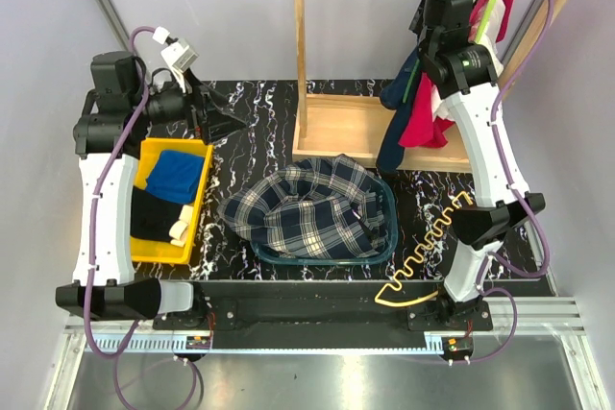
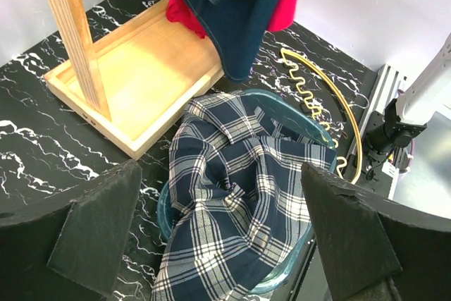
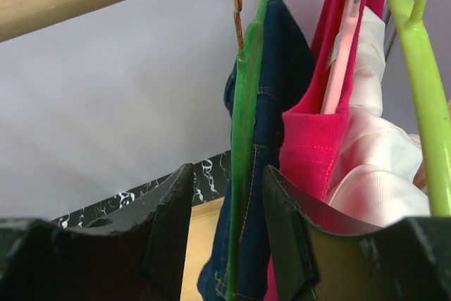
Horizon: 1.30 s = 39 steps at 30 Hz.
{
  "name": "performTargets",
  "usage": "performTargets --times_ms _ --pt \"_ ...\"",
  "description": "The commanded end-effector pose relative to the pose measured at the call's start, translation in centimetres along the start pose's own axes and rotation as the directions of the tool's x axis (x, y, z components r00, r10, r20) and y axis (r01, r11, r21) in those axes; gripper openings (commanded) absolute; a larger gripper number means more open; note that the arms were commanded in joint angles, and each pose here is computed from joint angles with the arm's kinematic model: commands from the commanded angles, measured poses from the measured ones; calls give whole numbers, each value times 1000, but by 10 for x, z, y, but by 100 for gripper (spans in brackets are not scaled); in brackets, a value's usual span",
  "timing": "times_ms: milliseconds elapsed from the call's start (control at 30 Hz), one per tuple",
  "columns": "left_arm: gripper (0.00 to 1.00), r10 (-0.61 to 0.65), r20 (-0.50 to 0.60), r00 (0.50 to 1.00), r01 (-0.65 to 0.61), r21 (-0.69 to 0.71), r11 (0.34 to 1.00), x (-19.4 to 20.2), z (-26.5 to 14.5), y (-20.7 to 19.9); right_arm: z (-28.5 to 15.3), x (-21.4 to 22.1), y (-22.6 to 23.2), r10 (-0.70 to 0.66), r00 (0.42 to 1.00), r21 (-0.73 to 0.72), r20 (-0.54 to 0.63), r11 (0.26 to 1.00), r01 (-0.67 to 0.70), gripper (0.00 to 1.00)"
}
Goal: Remove the skirt from the hanger
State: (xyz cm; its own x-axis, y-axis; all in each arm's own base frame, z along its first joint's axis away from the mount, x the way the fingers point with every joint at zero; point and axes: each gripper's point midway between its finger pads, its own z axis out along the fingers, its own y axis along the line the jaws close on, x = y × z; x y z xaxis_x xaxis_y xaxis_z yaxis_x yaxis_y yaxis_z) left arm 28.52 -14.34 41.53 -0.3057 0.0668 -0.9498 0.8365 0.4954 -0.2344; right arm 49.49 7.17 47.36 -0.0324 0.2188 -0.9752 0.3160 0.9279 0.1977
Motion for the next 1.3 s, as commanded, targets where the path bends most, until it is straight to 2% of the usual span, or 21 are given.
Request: performTargets --times_ms 0,200,400,633,967,1267 --pt "99 55 34 998 -56 20 998 -7 -3 -7 -13 -14 -5 13 1000 -12 -4 1000 -13 52" --pt "99 31 27 999 -32 33 999 1 1 -3 -53 -71 5 168 983 -161 68 975 -155 51" --pt "99 17 24 1000 -18 38 999 10 4 0 -51 -69 21 203 978 -218 39 957 -190 50" --pt "99 13 9 1000 -13 35 999 30 4 0 -62 -83 62 284 959 -418 1 871 -258 49" --pt "99 32 12 999 -32 16 999 27 3 7 -33 -39 41 347 931 -278 -115 888 -366 48" --pt "99 16 7 1000 -16 25 1000 31 5 13 -32 -40 27 325 941 -250 -100 907 -339 48"
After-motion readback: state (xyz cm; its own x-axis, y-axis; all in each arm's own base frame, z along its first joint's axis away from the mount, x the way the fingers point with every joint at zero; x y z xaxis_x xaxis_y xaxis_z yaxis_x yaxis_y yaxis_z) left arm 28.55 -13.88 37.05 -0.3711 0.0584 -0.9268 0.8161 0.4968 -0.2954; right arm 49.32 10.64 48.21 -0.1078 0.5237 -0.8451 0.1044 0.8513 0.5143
